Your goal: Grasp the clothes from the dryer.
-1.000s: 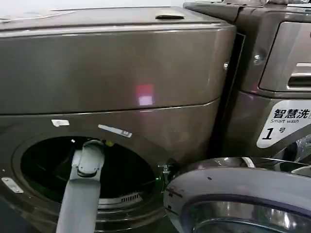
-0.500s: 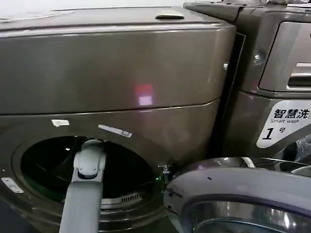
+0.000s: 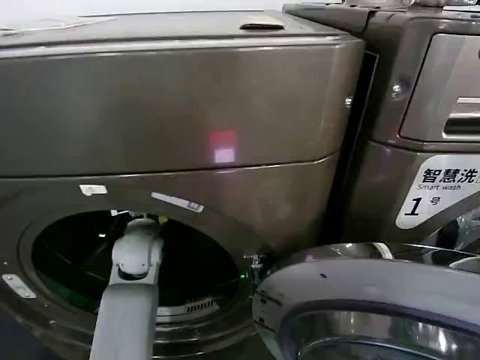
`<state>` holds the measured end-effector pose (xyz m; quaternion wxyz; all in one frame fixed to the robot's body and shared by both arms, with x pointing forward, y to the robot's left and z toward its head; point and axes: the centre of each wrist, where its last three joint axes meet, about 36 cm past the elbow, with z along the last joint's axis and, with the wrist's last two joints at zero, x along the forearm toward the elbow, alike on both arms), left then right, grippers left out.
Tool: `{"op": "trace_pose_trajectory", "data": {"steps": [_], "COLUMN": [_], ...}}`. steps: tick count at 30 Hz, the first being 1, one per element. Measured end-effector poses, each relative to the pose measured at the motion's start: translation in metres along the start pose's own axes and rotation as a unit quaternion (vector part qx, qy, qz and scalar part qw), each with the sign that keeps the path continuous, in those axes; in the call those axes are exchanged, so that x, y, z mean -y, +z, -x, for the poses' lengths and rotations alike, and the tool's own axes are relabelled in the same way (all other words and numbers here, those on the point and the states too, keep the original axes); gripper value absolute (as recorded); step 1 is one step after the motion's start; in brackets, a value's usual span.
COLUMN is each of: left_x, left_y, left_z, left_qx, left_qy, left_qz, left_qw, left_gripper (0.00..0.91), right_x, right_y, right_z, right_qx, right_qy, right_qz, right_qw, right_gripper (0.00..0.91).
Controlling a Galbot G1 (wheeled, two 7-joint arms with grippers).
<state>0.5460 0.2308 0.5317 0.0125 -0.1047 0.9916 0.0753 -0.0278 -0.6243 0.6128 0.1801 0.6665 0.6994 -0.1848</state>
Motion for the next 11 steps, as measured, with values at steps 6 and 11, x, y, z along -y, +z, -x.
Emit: {"op": "trace_pose_trajectory", "data": {"steps": [6, 11], "left_x": [-0.0015, 0.0000], "left_y": [0.0018, 0.0011], "left_z": [0.0006, -0.0003], "left_qx": [-0.003, -0.002], "left_qy": [0.002, 0.009], "left_qz": [-0.006, -0.009], "left_qw": [1.000, 1.000], "left_gripper": [0.000, 0.000], "right_x": [-0.0005, 0.0027], "right_y": [-0.0045, -0.0063], "right_z": [-0.0002, 0.0007], "right_qx": [-0.004, -0.005], "right_qy": [0.003, 0.009], "right_qz": [-0.003, -0.006], "right_qw": [1.000, 1.000], "right_gripper": [0.907, 0.907]}}
